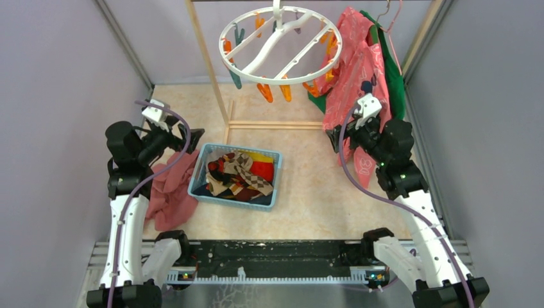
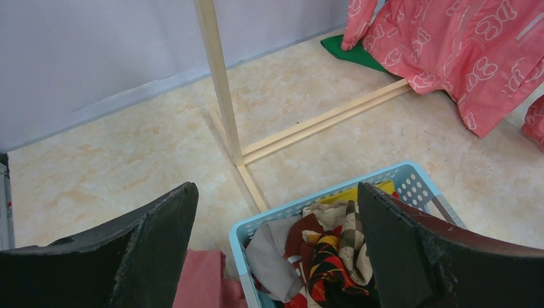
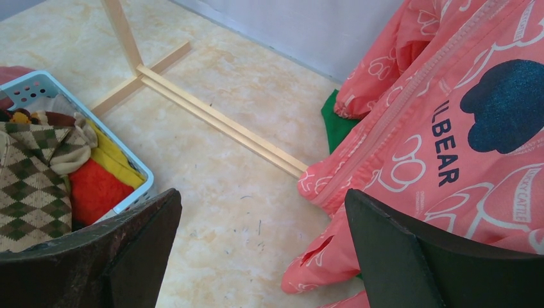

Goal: Remove the socks clipped to the hanger

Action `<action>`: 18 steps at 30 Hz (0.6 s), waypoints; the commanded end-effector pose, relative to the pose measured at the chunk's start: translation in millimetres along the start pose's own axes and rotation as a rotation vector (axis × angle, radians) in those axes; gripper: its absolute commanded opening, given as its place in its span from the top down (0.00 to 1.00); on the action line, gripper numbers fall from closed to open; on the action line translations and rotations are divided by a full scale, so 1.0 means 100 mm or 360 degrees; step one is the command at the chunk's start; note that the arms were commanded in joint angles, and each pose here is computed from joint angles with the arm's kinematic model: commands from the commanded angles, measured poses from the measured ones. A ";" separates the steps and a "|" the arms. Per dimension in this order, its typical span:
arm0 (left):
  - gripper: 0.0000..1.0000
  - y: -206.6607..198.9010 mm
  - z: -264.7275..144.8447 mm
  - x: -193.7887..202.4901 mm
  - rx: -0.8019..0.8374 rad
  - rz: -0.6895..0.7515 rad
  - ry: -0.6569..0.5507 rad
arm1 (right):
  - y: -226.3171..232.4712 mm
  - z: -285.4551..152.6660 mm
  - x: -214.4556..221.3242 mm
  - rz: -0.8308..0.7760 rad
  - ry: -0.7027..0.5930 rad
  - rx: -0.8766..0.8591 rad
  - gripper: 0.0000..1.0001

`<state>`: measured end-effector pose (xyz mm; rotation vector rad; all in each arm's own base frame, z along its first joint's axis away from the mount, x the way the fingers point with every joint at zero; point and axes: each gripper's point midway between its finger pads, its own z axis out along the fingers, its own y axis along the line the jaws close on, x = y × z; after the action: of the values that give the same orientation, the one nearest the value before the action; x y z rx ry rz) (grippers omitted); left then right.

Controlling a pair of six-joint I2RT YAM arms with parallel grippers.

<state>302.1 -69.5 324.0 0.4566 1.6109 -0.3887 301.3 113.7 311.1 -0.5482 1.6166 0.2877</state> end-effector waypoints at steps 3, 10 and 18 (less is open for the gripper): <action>0.01 0.01 -0.05 -0.15 -0.0014 0.0054 -0.0046 | -0.04 0.01 -0.15 -0.0030 -0.0092 0.0014 0.02; 0.01 0.02 -0.04 -0.15 -0.0015 0.0052 -0.0040 | -0.04 0.01 -0.14 -0.0030 -0.0084 0.0007 0.01; 0.01 0.02 -0.05 -0.15 -0.0016 0.0059 -0.0042 | -0.03 0.00 -0.14 -0.0033 -0.0086 0.0004 0.02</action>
<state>301.5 -68.7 321.1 0.4587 1.6224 -0.3857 301.2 114.9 310.5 -0.5531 1.6174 0.2941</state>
